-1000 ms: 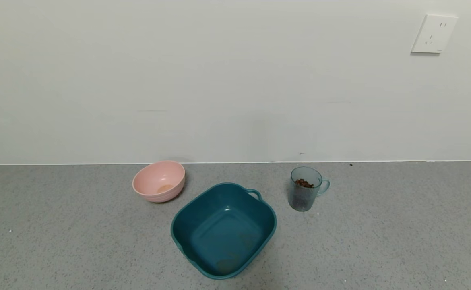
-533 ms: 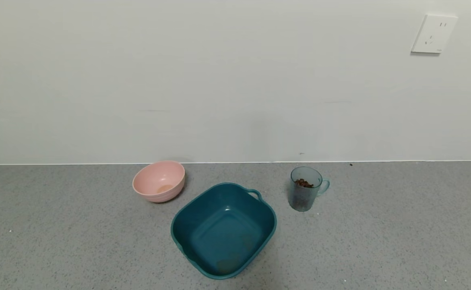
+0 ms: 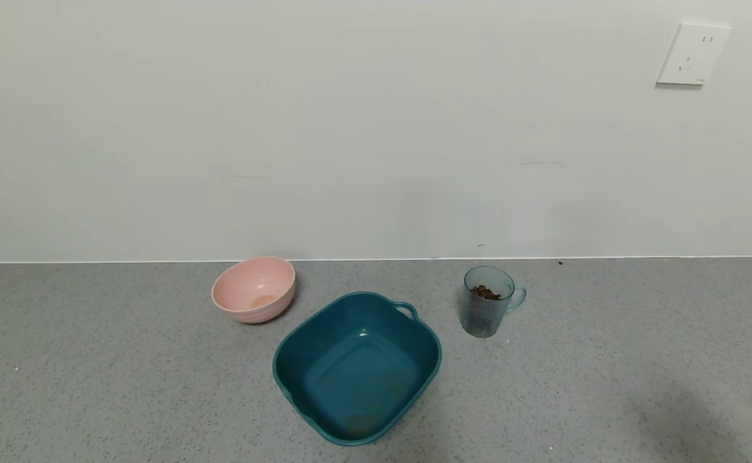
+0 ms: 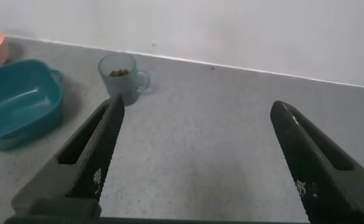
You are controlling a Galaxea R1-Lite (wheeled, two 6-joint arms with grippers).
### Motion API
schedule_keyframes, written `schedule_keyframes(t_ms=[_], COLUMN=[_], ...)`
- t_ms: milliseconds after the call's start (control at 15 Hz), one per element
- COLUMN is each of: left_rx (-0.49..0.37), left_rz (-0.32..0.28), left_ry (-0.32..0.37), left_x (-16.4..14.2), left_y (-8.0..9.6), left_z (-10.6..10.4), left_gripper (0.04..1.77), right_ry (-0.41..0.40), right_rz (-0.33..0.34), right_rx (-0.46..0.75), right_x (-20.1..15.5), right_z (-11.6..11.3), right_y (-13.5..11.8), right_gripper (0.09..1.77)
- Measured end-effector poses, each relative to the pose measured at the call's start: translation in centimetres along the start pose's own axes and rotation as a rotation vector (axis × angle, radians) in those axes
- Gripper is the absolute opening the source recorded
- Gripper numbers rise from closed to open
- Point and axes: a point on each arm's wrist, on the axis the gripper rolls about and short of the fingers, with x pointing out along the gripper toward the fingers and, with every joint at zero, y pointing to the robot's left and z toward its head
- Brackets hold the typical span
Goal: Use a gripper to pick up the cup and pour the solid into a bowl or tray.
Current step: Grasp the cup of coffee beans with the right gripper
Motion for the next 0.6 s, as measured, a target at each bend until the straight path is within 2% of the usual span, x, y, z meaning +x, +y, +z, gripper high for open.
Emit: schedule_keyframes(t_ms=[133,267,600], left_rx=[0.000,0.000,0.000], left_rz=[0.000,0.000,0.000], left_ry=[0.000,0.000,0.000], left_x=[0.0,0.0,0.0], left_y=[0.0,0.0,0.0], left_z=[0.0,0.0,0.0], left_gripper=[1.75,1.75,1.75], right_ry=[0.058,0.117,0.250], right_rz=[0.075,0.118,0.145], right_rx=[-0.011,-0.022,-0.018], right_x=[3.2,6.3,12.7], right_z=[0.8,0.7,-1.3], right_y=[0.4,1.3,5.5], right_gripper=[1.71,1.71,1.71])
